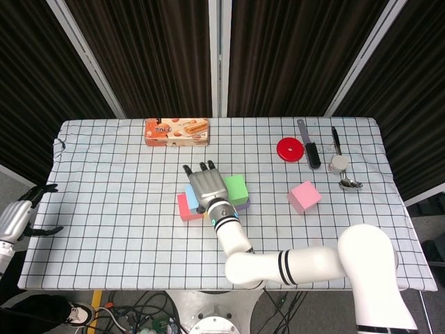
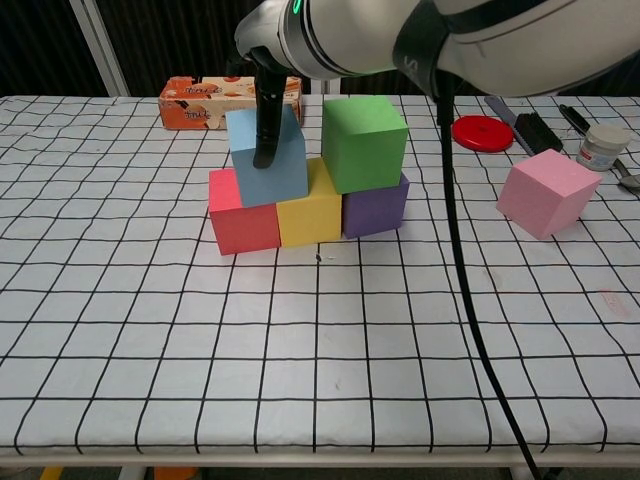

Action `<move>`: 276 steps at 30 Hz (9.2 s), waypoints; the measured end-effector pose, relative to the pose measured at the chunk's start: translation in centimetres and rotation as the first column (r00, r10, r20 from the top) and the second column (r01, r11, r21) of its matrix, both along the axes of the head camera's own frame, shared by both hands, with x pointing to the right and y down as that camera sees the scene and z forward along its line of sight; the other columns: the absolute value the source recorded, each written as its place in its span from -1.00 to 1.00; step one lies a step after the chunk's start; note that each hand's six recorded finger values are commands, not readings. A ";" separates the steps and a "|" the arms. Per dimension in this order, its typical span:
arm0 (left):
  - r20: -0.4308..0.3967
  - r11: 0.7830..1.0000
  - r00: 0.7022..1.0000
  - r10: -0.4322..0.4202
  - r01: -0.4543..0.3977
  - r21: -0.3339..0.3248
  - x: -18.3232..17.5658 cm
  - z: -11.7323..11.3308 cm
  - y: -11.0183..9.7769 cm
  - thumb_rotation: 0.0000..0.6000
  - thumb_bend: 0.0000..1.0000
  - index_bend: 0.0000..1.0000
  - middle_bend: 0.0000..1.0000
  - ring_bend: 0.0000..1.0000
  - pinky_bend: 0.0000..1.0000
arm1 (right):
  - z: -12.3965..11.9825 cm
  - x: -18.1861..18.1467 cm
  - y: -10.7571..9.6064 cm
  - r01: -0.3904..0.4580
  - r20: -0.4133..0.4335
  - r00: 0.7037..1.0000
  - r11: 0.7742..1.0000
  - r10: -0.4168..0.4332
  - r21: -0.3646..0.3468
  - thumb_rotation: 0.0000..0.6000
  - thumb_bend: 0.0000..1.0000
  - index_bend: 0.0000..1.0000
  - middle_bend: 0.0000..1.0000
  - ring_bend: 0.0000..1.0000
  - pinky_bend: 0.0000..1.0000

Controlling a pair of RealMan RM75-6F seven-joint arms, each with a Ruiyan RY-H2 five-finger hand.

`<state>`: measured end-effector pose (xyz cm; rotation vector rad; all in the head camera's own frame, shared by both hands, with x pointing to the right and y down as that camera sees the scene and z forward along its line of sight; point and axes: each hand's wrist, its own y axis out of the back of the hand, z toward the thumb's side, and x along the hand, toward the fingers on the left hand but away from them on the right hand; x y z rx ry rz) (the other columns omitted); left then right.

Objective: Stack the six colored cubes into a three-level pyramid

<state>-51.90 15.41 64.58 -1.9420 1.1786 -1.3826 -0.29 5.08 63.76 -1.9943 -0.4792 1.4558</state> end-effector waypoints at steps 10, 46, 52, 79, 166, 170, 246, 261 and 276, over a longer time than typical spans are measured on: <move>-0.003 1.000 1.000 -0.005 0.005 -0.002 -0.1 0.1 0.0 1.00 -0.98 -0.73 -0.63 -0.81 -0.60 | 0.1 0.1 0.0 0.001 -0.004 1.000 1.000 -0.001 -0.006 1.00 -0.91 -1.00 -0.58 -1.00 -1.00; -0.003 0.999 1.000 0.026 -0.027 -0.025 1.7 0.6 -0.2 1.00 -0.96 -0.73 -0.63 -0.81 -0.60 | -1.1 11.5 -2.4 0.070 -0.058 0.996 0.997 -0.069 0.021 1.00 -0.88 -1.00 -0.71 -1.00 -1.00; -0.007 0.999 1.000 0.023 -0.024 -0.033 1.5 0.7 -0.1 1.00 -0.96 -0.73 -0.63 -0.81 -0.60 | -0.5 10.8 -2.2 0.086 -0.060 0.995 0.996 -0.084 0.026 1.00 -0.83 -1.00 -0.61 -1.00 -1.00; -0.011 0.998 0.999 0.047 -0.047 -0.032 2.3 0.6 -0.3 1.00 -0.95 -0.73 -0.64 -0.81 -0.60 | -1.7 10.2 -2.6 0.083 0.022 0.996 0.992 -0.086 0.099 1.00 -0.51 -1.00 -0.14 -1.00 -1.00; 0.008 1.000 1.000 0.024 -0.023 -0.014 2.9 1.9 -0.9 1.00 -0.96 -0.74 -0.64 -0.81 -0.59 | 1.0 16.7 -4.1 -0.034 -0.073 0.997 0.998 0.038 0.049 1.00 -0.80 -1.00 -0.99 -1.00 -1.00; 0.014 1.000 1.000 0.019 -0.019 -0.002 2.8 1.5 -1.1 1.00 -0.96 -0.74 -0.64 -0.81 -0.59 | 3.4 18.3 -5.1 -0.077 -0.094 0.992 0.996 0.081 0.048 1.00 -0.79 -1.00 -1.00 -1.00 -1.00; 0.009 1.000 1.000 0.021 -0.021 0.005 2.4 1.0 -0.9 1.00 -0.96 -0.74 -0.64 -0.81 -0.59 | 11.3 13.5 -5.5 -0.065 -0.005 0.998 0.997 0.065 0.040 1.00 -0.69 -1.00 -1.00 -1.00 -1.00; 0.007 1.000 1.000 0.023 -0.023 0.000 2.3 1.1 -0.8 1.00 -0.96 -0.74 -0.64 -0.81 -0.59 | 11.6 12.5 -5.4 -0.051 0.008 0.999 0.998 0.051 0.040 1.00 -0.69 -1.00 -1.00 -1.00 -1.00; 0.007 1.000 1.000 0.022 -0.022 -0.006 2.3 1.2 -0.8 1.00 -0.96 -0.74 -0.64 -0.81 -0.59 | 10.8 13.2 -6.1 -0.056 0.000 0.998 0.997 0.056 0.061 1.00 -0.69 -1.00 -1.00 -1.00 -1.00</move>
